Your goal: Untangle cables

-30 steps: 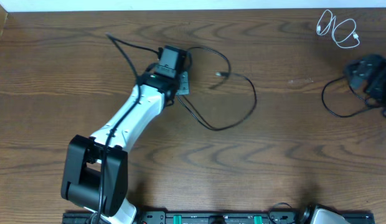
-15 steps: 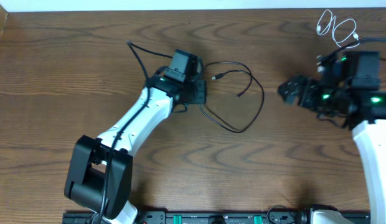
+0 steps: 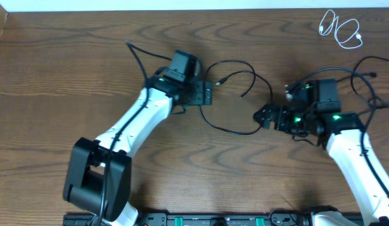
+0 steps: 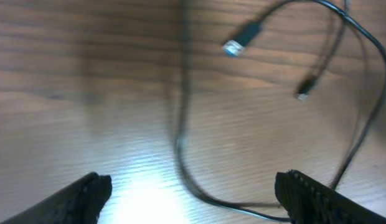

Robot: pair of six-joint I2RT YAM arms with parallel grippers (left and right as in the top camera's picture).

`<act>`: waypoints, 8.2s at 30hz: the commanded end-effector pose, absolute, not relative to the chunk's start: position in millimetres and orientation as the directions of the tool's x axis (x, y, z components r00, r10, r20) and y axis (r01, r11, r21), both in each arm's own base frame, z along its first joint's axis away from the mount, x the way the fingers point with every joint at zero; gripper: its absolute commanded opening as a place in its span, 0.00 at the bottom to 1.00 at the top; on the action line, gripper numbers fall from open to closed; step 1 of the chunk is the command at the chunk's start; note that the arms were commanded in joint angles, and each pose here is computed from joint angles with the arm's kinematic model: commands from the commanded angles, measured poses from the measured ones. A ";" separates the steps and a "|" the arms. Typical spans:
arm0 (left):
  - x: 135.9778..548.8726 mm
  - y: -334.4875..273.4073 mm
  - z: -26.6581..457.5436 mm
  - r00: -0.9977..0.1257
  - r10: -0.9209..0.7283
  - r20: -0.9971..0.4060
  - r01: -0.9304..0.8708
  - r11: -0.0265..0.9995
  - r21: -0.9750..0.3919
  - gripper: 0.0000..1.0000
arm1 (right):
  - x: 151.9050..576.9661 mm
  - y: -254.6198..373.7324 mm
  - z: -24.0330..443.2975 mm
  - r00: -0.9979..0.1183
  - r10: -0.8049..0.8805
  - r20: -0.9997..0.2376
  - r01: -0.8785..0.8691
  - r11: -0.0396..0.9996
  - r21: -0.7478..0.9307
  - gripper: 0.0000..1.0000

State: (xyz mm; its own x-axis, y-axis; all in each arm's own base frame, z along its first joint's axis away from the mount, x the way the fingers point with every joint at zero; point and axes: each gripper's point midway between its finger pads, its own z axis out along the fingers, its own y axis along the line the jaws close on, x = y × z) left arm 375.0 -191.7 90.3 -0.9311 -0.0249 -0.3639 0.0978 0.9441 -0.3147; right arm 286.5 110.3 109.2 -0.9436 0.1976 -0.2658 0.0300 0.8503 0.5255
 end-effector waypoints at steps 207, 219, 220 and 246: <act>277.7 -46.9 243.8 -0.811 -0.288 -0.510 -0.144 0.942 -0.302 0.92 | 682.9 64.6 125.5 -0.342 -0.150 -0.928 -0.106 0.987 -0.120 0.01; 277.7 -46.9 243.8 -0.811 -0.288 -0.510 -0.144 0.942 -0.302 0.92 | 682.7 100.9 154.9 -0.382 -0.201 -0.902 -0.222 0.967 -0.121 0.01; 277.7 -46.9 243.8 -0.811 -0.288 -0.510 -0.144 0.942 -0.302 0.92 | 675.8 102.9 141.1 -0.429 -0.208 -0.879 -0.251 0.962 -0.105 0.01; 277.7 -46.9 243.8 -0.811 -0.288 -0.510 -0.144 0.942 -0.302 0.92 | 560.1 41.0 147.9 -0.787 -0.364 -0.499 -0.237 0.924 -0.300 0.18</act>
State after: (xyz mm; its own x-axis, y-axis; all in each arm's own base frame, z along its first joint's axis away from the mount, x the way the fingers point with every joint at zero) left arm 276.7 -49.0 240.7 -0.8153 -0.2917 -0.5002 -0.1461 0.9395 -0.3097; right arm 560.5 48.3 86.3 -0.8349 -0.3552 -0.4205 -0.2728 0.9305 -0.2443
